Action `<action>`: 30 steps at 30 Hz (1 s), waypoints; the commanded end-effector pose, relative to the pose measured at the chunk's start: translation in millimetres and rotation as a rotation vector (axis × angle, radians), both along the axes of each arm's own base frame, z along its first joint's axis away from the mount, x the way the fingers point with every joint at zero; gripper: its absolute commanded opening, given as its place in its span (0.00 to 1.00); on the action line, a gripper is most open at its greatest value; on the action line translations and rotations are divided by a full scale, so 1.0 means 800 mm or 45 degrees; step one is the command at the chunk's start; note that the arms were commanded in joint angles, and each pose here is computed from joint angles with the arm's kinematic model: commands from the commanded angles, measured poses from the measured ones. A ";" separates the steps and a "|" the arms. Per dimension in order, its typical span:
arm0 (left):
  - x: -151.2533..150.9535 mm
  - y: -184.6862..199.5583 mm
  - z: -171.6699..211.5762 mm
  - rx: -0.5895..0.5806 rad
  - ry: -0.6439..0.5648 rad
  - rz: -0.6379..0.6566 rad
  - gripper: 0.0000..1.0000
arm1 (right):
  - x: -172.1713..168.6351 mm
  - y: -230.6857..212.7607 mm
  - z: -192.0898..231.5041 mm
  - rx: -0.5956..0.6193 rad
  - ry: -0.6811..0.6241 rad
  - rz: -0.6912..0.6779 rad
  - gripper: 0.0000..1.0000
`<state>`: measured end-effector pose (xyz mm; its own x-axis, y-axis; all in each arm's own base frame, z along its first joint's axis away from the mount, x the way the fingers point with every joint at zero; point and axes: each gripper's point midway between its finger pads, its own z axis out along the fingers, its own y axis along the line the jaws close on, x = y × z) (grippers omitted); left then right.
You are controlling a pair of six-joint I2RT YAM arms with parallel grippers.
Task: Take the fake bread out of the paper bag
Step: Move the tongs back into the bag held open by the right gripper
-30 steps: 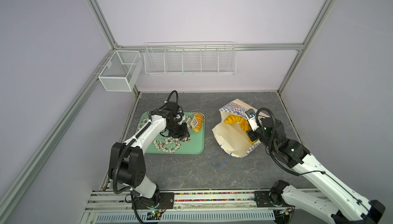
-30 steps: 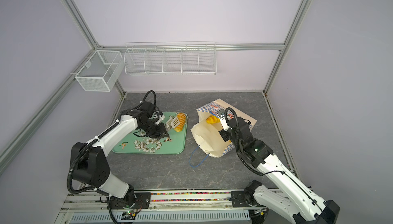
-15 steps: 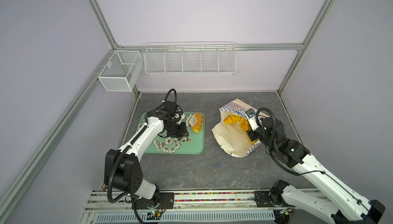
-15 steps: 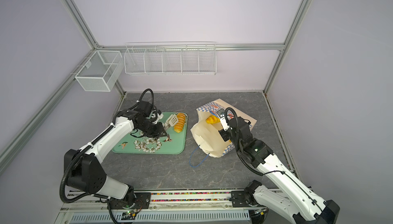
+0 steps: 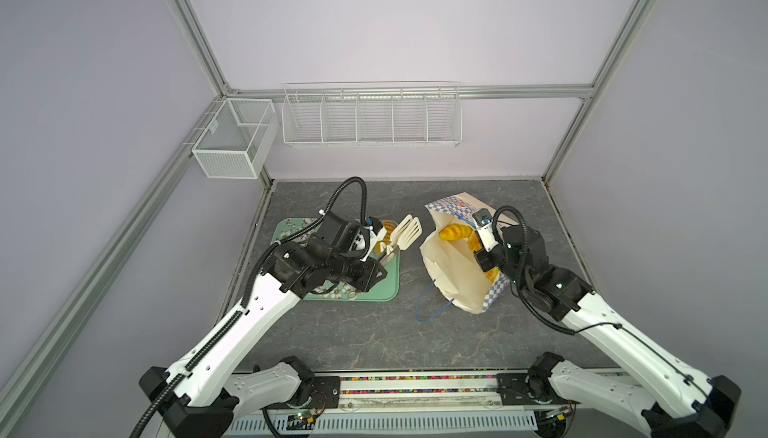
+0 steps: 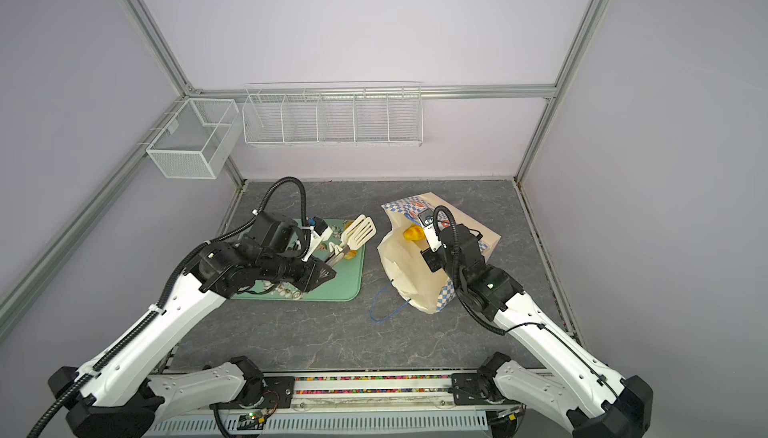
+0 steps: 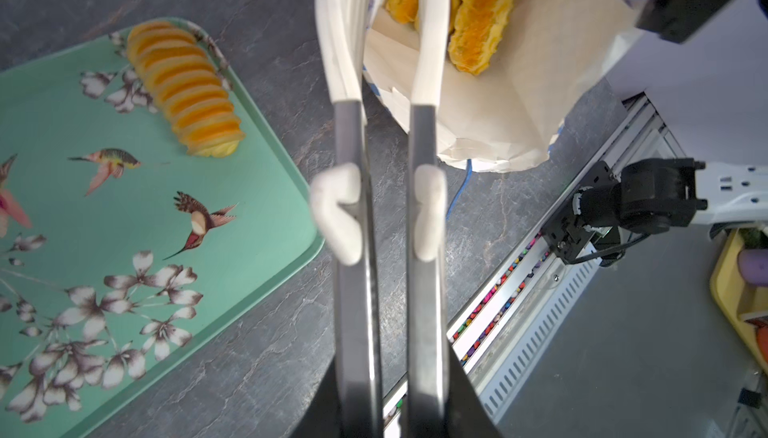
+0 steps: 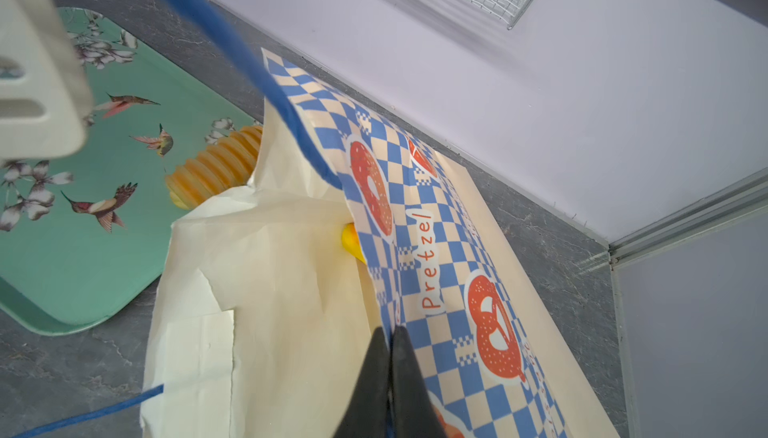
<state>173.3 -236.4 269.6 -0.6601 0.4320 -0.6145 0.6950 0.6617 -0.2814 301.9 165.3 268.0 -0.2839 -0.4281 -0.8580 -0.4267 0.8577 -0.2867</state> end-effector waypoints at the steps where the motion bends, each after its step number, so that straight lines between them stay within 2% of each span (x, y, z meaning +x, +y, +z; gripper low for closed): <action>1: -0.002 -0.010 -0.003 0.042 -0.119 0.020 0.26 | 0.004 0.010 0.013 0.058 -0.014 0.014 0.07; 9: 0.005 -0.005 -0.016 0.100 -0.233 0.061 0.27 | -0.002 0.006 0.023 0.090 -0.028 0.011 0.07; 13: 0.000 -0.012 -0.006 0.064 -0.256 0.006 0.27 | -0.008 -0.001 0.026 0.101 -0.038 -0.004 0.07; 19: -0.020 -0.048 0.007 0.082 -0.344 -0.147 0.27 | -0.015 -0.008 0.029 0.128 -0.052 -0.022 0.07; 24: -0.023 -0.077 -0.013 0.167 -0.343 -0.226 0.27 | -0.019 -0.007 0.031 0.141 -0.053 -0.004 0.07; 30: -0.008 -0.111 -0.040 0.252 -0.386 -0.287 0.28 | -0.031 -0.002 0.040 0.187 -0.078 0.067 0.07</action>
<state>156.9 -310.4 224.0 -0.4114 0.6819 -0.6048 0.8481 0.5295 0.0201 283.4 160.1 289.5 -0.2472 -0.3481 -0.9043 -0.4362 0.8733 -0.2169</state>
